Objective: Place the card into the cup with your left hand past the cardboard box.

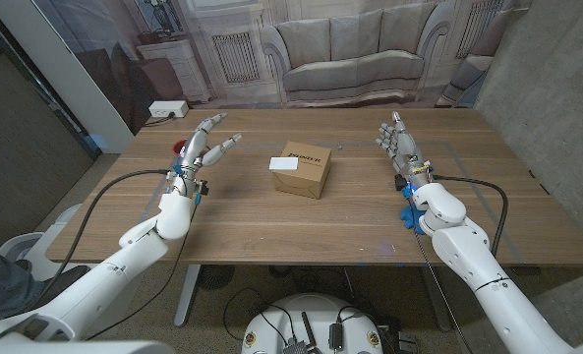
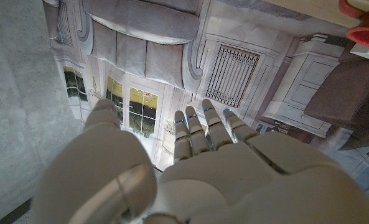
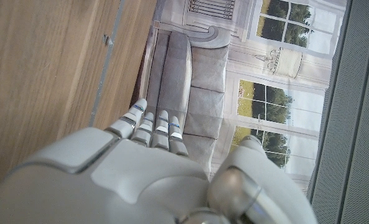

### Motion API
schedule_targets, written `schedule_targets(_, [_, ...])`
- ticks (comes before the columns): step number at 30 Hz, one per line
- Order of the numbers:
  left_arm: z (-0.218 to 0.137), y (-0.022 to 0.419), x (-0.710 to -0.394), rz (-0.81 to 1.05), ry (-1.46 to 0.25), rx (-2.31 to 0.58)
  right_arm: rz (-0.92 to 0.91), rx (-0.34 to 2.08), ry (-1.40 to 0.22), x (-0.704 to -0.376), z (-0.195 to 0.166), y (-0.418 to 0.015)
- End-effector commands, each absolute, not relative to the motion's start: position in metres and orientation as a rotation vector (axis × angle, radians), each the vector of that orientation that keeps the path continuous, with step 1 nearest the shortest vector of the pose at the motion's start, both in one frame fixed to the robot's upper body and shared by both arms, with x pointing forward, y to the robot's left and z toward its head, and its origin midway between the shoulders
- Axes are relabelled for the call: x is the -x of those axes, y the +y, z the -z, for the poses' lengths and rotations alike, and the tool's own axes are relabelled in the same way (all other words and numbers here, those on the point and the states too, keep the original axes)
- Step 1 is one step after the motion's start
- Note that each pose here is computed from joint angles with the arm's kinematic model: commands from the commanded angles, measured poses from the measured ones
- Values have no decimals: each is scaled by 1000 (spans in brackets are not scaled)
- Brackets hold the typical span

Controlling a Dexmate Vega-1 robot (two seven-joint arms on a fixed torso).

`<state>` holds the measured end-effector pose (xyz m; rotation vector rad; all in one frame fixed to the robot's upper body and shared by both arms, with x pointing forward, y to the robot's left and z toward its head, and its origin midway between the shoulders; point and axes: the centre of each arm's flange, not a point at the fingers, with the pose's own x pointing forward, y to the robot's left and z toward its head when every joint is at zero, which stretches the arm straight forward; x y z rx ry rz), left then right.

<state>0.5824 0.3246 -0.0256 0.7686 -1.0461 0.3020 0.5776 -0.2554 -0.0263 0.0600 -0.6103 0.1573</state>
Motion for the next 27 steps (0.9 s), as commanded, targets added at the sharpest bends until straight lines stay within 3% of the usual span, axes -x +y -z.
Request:
schedule_targets(1, [25,322,-579,-355,-1066,-864,-154,-65,-609,-579,27,-254])
schedule_targets(27, [20,316,-565,-409,-1051,-1037,-162,-74,-611,-582,27,-254])
